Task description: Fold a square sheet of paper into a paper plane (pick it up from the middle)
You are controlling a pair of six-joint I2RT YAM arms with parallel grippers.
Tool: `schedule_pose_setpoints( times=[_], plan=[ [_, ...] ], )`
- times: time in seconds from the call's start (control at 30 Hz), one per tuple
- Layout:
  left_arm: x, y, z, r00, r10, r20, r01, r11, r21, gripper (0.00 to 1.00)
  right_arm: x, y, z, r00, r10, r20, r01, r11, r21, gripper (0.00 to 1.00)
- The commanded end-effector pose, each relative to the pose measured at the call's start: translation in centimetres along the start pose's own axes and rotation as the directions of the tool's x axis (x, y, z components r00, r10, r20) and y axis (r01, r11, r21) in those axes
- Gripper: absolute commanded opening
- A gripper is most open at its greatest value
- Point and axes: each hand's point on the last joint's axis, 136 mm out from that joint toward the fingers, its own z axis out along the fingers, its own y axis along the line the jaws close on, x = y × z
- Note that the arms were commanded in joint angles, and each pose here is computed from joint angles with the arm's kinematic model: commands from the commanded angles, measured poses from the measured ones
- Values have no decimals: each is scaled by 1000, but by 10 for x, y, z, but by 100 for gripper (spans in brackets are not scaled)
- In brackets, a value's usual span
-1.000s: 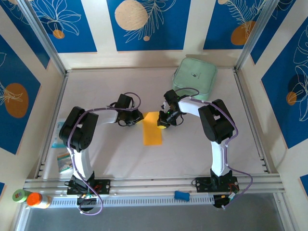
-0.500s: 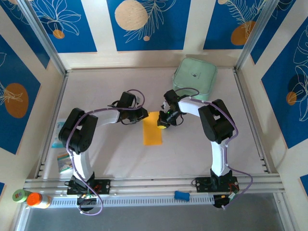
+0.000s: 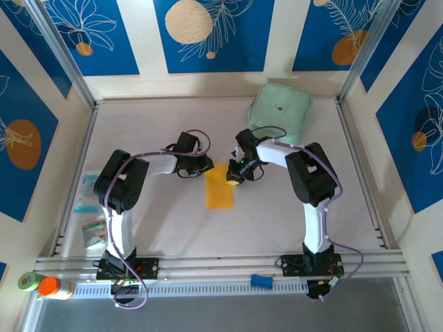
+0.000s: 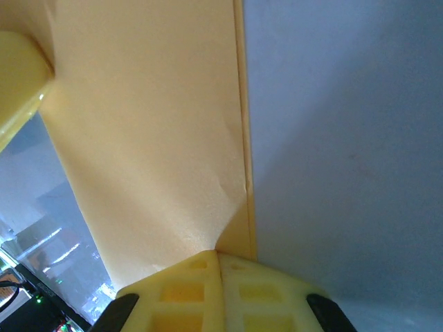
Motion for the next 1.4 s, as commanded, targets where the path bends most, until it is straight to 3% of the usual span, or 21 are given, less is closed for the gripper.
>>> schedule_pose_setpoints(
  times=[0.0, 0.3, 0.53, 0.8, 0.97, 1.23, 1.37],
  plan=[
    [-19, 38, -8, 996, -53, 72, 62, 991, -121, 16, 42, -129, 40, 986, 147, -80, -96, 889, 447, 5],
    [-39, 40, -13, 998, 8, 61, 1, 990, -139, 16, 43, -128, 41, 986, 149, -76, -101, 891, 443, 4],
    [-28, -36, -31, 993, 98, 62, -103, 992, 79, 17, 42, -126, 42, 986, 154, -72, -107, 891, 441, 4],
    [-9, -26, -2, 999, 43, 26, -44, 998, 44, 16, 43, -125, 45, 984, 157, -79, -107, 892, 440, 5],
    [-9, -3, 10, 999, 44, -5, -44, 997, -69, 16, 43, -124, 45, 985, 150, -81, -100, 893, 439, 4],
    [-39, 29, 3, 994, 105, 26, -98, 973, -208, 16, 44, -126, 45, 984, 158, -78, -108, 890, 444, 4],
    [-59, 10, -7, 987, 154, 40, -145, 974, -173, 17, 42, -123, 46, 983, 170, -63, -127, 894, 430, 4]
  ],
)
